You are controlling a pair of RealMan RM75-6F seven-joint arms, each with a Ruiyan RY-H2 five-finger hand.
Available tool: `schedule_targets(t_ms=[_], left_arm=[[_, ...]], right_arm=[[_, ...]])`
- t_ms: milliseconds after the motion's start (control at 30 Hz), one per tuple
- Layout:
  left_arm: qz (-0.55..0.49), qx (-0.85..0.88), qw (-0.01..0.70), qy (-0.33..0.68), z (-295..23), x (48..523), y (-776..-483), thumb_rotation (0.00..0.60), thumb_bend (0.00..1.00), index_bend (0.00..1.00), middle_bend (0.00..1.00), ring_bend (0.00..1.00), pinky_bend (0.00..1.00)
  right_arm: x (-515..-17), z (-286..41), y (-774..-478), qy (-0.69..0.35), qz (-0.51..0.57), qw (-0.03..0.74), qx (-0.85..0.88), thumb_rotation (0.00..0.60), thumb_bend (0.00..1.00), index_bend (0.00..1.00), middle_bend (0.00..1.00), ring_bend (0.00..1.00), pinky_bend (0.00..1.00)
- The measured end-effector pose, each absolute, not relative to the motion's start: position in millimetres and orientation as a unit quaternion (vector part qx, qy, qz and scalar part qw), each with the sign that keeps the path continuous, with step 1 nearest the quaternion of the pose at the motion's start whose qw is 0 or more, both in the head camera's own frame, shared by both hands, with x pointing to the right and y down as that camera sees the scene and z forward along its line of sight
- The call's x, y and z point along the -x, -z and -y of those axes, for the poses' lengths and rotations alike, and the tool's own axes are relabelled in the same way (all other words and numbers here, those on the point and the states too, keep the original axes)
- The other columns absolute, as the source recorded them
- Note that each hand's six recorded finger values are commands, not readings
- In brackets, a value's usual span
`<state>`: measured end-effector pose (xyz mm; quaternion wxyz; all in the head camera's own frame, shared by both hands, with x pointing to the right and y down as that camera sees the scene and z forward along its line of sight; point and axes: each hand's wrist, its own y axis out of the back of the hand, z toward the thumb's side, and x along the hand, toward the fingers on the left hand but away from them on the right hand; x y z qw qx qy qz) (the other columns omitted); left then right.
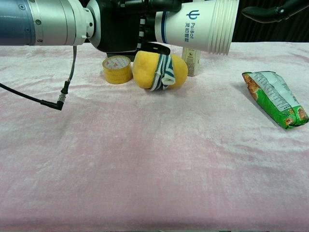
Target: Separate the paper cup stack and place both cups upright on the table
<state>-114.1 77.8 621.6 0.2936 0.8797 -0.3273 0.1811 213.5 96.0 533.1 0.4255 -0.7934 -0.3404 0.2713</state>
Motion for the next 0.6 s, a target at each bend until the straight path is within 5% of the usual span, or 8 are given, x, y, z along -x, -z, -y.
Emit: schedule_targets(t_ms=[600], left_arm=[[0.328, -0.88, 0.292, -0.181, -75.2, 115.7, -618.6, 0.6, 0.36, 0.4, 0.42, 0.33, 0.51]], right_arm=[[-208.9, -97.9, -536.1, -0.268, 0.339, 0.419, 0.798, 0.6, 0.27, 0.46, 0.0, 0.12, 0.2]])
